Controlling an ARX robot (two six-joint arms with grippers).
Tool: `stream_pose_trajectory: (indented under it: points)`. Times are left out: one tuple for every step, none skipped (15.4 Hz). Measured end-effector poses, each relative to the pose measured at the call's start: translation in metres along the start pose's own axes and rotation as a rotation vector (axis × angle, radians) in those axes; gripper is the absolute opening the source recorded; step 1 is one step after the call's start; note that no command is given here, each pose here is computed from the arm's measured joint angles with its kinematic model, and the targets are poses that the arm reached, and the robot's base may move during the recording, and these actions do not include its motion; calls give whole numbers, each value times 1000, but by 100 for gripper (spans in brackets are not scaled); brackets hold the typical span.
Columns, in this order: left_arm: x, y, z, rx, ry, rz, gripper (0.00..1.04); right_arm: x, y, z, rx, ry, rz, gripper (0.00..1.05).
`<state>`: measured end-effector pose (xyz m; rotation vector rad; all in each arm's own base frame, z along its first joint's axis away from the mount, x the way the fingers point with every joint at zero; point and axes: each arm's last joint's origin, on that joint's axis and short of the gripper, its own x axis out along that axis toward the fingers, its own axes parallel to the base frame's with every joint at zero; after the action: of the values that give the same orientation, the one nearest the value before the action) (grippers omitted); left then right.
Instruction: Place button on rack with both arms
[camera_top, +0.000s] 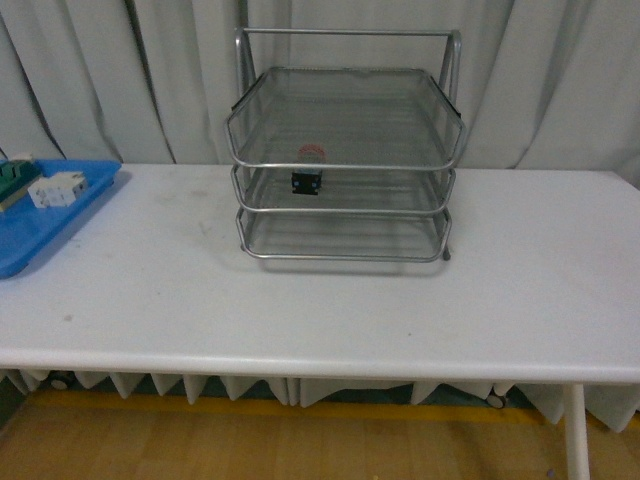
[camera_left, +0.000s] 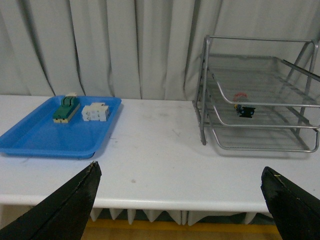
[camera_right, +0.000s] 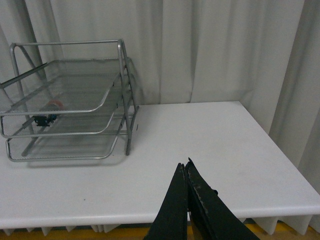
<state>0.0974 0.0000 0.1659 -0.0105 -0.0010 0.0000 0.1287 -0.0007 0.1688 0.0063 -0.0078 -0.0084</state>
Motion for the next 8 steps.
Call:
stream_pose_trajectory:
  points:
    - [0, 0, 0, 0, 0, 0, 98, -2, 0, 0, 0, -1, 0, 2]
    - [0, 0, 0, 0, 0, 0, 98, -3, 0, 1, 0, 0, 0, 2]
    - [0, 0, 0, 0, 0, 0, 98, -6, 0, 1, 0, -2, 0, 2]
    - [0, 0, 0, 0, 0, 0, 98, -7, 0, 1, 0, -3, 0, 2]
    - [0, 0, 0, 0, 0, 0, 98, -9, 0, 2, 0, -6, 0, 2]
    - [0, 0, 0, 0, 0, 0, 98, -10, 0, 2, 0, -4, 0, 2]
    - [0, 0, 0, 0, 0, 0, 98, -11, 0, 1, 0, -3, 0, 2]
    - [0, 0, 0, 0, 0, 0, 98, -12, 0, 2, 0, -5, 0, 2]
